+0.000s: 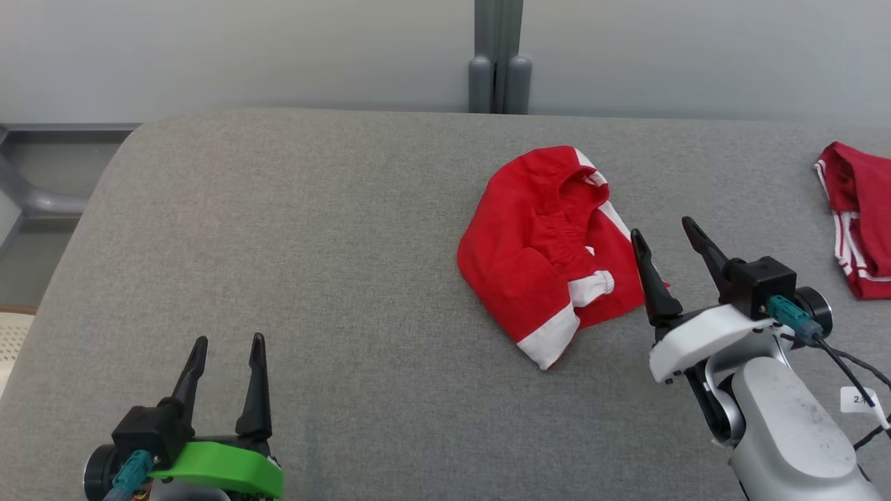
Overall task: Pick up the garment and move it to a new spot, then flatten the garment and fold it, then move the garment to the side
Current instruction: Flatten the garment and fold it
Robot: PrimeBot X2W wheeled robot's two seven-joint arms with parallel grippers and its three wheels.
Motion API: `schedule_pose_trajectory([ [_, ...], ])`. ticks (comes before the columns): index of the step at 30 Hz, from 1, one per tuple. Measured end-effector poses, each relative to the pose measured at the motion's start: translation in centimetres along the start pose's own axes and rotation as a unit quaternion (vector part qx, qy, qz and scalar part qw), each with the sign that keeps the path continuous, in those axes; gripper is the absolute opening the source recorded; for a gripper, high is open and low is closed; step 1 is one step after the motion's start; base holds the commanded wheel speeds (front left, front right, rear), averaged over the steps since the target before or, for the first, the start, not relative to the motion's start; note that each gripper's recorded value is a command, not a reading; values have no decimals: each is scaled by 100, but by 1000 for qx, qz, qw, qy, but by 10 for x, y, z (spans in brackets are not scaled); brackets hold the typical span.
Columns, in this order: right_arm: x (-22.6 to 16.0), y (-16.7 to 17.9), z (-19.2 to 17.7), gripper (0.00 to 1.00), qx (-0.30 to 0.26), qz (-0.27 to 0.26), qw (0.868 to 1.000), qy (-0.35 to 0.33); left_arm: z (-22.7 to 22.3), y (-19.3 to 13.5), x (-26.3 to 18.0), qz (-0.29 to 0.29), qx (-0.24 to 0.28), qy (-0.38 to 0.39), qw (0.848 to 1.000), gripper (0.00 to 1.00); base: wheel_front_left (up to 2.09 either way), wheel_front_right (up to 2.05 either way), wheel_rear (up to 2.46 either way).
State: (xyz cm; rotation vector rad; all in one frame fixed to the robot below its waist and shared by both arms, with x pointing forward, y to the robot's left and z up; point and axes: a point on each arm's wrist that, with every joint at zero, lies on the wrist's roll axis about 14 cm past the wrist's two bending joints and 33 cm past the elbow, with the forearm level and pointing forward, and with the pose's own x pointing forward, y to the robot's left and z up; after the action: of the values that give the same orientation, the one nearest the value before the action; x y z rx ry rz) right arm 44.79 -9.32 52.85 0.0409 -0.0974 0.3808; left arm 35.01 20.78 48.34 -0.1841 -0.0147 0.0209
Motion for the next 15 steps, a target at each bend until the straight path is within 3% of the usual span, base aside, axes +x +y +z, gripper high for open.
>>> schedule_pose_trajectory([
  [8,26,11,-55,100,23,22,996,79,-7,8,6,18,-1,11,1000,100,0,0,0],
  [15,21,30,-112,100,65,32,985,159,-12,22,4,41,2,22,999,100,0,0,0],
])
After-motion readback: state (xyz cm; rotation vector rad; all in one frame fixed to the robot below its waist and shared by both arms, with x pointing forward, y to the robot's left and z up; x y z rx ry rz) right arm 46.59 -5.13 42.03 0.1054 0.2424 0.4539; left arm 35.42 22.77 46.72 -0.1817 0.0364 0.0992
